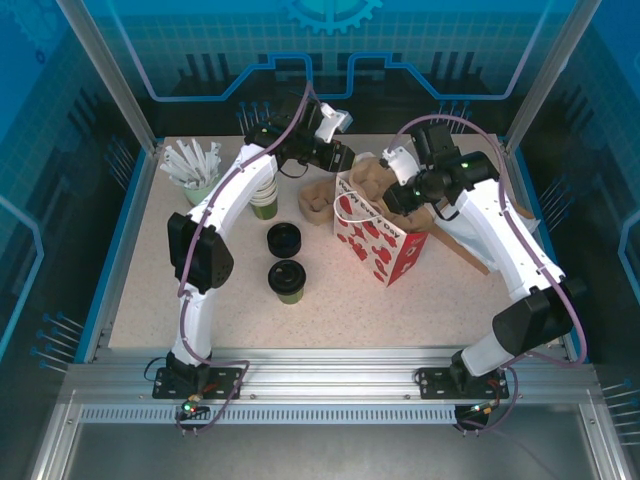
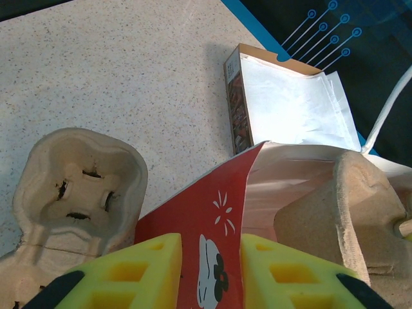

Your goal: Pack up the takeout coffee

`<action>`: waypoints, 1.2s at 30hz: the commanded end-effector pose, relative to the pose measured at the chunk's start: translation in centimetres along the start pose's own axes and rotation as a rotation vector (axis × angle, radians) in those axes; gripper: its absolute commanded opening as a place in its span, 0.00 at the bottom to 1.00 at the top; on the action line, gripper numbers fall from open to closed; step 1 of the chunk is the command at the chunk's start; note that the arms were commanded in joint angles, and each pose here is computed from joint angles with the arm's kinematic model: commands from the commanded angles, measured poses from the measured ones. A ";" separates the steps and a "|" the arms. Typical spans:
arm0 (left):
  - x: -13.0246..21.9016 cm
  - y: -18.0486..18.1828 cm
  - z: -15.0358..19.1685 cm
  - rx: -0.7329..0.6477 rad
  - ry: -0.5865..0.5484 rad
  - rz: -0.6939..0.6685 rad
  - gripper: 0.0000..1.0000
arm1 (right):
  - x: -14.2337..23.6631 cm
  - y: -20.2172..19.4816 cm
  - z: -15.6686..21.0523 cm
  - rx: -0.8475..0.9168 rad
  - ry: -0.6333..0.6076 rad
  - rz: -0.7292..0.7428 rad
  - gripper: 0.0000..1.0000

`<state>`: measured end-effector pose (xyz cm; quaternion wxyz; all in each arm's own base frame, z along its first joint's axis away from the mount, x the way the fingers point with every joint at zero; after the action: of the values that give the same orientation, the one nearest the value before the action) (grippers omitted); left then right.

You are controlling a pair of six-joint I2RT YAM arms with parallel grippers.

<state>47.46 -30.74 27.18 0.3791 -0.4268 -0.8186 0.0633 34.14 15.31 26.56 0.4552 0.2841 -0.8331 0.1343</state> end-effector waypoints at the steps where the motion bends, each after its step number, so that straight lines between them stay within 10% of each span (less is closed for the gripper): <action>1: 2.2 -0.5 -0.8 -0.008 -0.026 -0.003 0.31 | 0.2 0.2 0.8 0.016 0.056 0.013 0.18; 36: 2.6 -0.6 -1.2 -0.014 -0.041 -0.002 0.36 | -1.1 -0.1 0.7 0.011 0.133 0.044 0.18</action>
<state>47.64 -30.49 27.19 0.3786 -0.4247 -0.8199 0.0643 34.88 15.07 25.45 0.4883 0.2592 -0.8166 0.1657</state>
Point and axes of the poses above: each hand's point on the last joint's axis, 136 mm out from that joint toward the fingers, its own x axis back along the fingers, its own y axis along the line the jaws close on, z = x × y, the point moved 1 cm from there along x, back along the fingers
